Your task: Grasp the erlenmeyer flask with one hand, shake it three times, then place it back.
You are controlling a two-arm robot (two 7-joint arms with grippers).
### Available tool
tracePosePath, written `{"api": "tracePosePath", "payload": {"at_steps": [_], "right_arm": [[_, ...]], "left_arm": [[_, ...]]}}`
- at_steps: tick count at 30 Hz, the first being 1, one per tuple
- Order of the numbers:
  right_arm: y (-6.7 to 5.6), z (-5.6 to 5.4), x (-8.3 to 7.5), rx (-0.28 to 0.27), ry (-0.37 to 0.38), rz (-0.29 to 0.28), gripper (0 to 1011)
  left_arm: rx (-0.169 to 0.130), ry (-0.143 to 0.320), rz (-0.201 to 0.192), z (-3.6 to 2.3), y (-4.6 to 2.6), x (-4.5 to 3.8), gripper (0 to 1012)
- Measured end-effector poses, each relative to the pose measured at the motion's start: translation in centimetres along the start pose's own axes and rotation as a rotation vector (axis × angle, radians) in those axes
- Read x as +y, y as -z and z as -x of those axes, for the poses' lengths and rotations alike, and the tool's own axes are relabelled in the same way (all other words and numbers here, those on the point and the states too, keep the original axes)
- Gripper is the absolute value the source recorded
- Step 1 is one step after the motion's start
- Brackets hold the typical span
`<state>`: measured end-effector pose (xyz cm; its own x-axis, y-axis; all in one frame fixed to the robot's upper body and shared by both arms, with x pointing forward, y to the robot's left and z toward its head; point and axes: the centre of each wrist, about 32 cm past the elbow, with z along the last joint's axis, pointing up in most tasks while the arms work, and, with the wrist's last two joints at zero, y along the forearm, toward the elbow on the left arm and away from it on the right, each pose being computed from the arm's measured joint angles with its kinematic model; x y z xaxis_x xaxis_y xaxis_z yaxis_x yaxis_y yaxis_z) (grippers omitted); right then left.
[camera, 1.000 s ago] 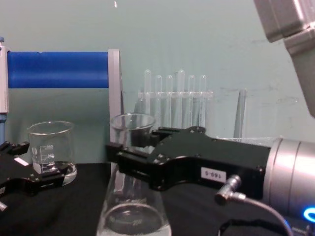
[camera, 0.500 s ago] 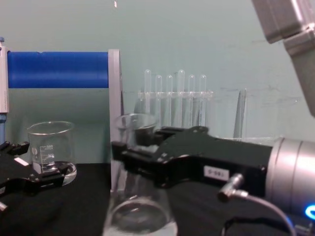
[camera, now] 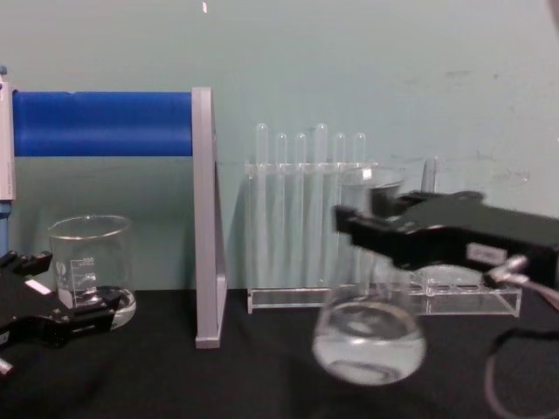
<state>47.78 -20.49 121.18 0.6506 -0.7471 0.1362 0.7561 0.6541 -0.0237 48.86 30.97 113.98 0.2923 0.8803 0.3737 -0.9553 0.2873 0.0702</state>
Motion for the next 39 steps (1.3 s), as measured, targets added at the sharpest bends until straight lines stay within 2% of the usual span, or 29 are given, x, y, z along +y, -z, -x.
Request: {"api": "tracePosePath", "payload": {"at_steps": [6,13,20,23,27,31,39], "right_arm": [[0.0,-2.1,-1.1,-0.004,0.111,0.005,449],[0.2,-3.9,-2.4,-0.004,0.214,0.010,449],[0.3,-5.1,-3.3,-0.005,0.285,0.015,449],[0.3,-5.3,-3.5,-0.004,0.298,0.017,449],[0.3,-5.2,-3.4,-0.002,0.294,0.018,449],[0.3,-4.6,-2.9,0.001,0.257,0.018,449],[0.1,-2.3,-1.2,0.003,0.125,0.009,449]], "left_arm": [[0.000,0.000,0.000,0.00,0.00,0.00,1001],[0.000,0.000,0.000,0.00,0.00,0.00,1001],[0.000,0.000,0.000,0.00,0.00,0.00,1001],[0.000,0.000,0.000,0.00,0.00,0.00,1001],[0.000,0.000,0.000,0.00,0.00,0.00,1001],[0.000,0.000,0.000,0.00,0.00,0.00,1001],[0.000,0.000,0.000,0.00,0.00,0.00,1001]]}}
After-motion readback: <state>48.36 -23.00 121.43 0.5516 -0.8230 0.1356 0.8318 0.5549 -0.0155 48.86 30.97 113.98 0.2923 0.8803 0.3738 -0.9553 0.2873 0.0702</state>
